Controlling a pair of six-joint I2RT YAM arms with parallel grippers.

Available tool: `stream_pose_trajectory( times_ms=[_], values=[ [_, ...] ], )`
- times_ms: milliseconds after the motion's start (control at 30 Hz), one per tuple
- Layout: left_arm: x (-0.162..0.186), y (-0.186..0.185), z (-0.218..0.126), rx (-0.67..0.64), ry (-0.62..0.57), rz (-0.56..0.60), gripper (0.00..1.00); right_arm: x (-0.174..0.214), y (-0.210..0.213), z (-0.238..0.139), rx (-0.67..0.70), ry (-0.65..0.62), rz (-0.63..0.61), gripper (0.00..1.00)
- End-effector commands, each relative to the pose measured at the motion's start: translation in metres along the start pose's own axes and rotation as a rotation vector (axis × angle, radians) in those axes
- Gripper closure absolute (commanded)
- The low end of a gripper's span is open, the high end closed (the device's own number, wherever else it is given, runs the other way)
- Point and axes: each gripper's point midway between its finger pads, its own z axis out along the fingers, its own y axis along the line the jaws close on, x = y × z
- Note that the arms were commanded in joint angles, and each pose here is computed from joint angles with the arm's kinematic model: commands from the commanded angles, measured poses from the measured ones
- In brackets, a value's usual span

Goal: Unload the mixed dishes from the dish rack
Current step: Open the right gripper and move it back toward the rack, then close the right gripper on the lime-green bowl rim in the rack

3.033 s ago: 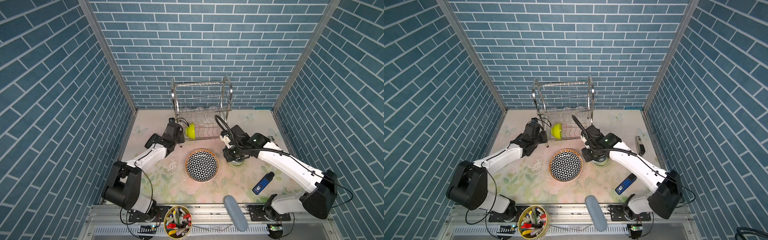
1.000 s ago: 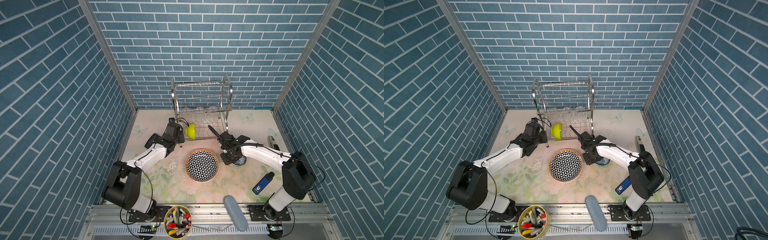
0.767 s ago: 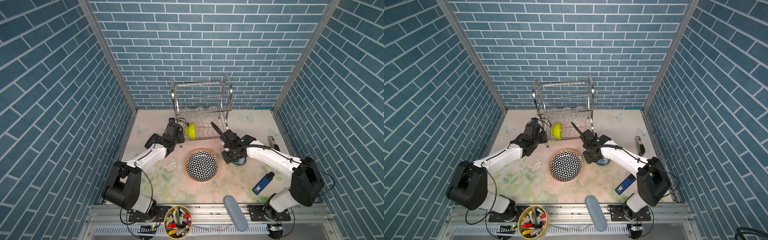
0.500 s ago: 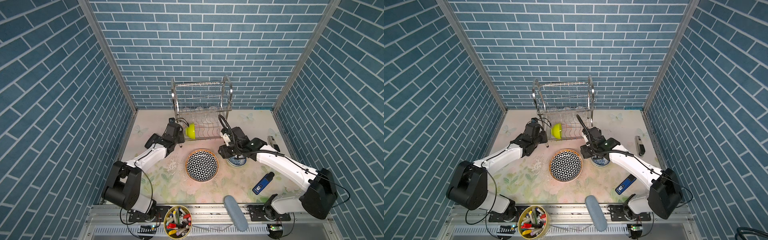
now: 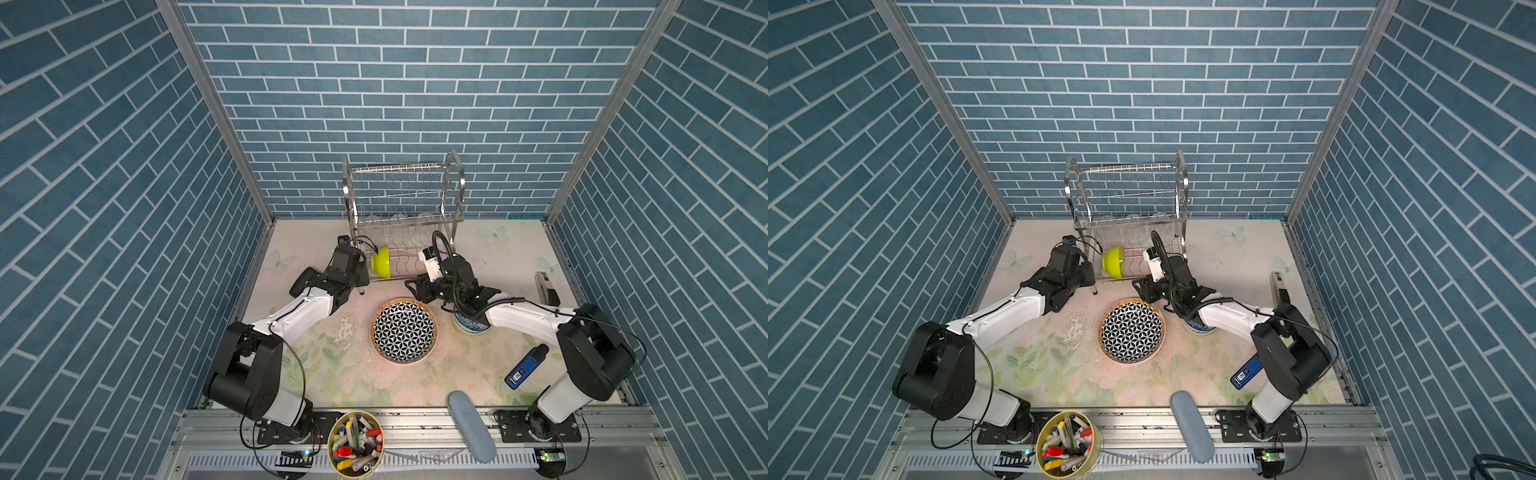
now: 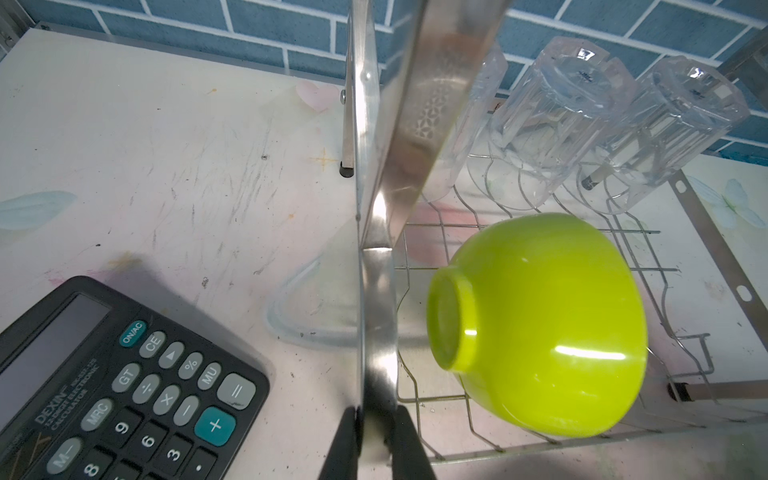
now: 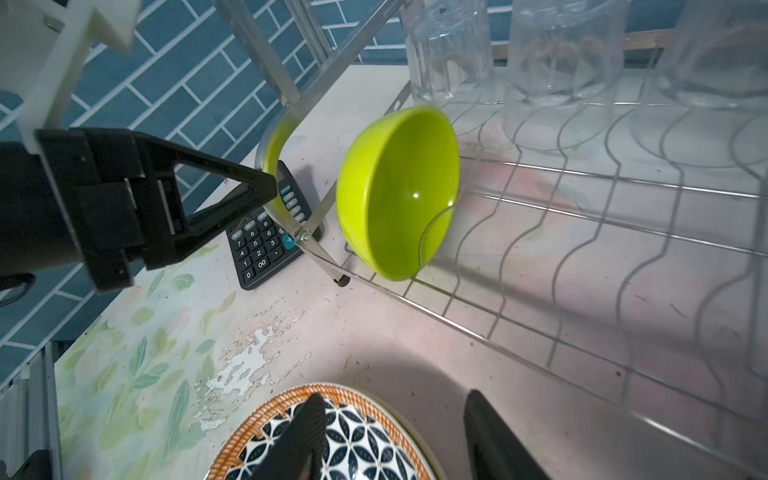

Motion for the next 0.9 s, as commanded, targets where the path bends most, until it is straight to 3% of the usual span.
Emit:
stream_pose_trajectory(
  times_ms=[0, 167, 333, 867],
  values=[
    [0.009, 0.004, 0.000, -0.006, 0.038, -0.022, 0.92, -0.043, 0.018, 0.017, -0.112, -0.170, -0.022, 0.47],
    [0.012, 0.003, 0.002, -0.003, 0.047, -0.020, 0.92, -0.058, 0.029, 0.041, -0.207, -0.231, -0.024, 0.51],
    [0.015, 0.002, 0.005, 0.002, 0.056, -0.023, 0.92, -0.071, 0.028, 0.056, -0.216, -0.286, -0.020, 0.52],
    [0.015, 0.001, 0.005, 0.012, 0.054, -0.024, 0.92, -0.075, 0.015, 0.096, -0.192, -0.263, 0.031, 0.52]
  ],
)
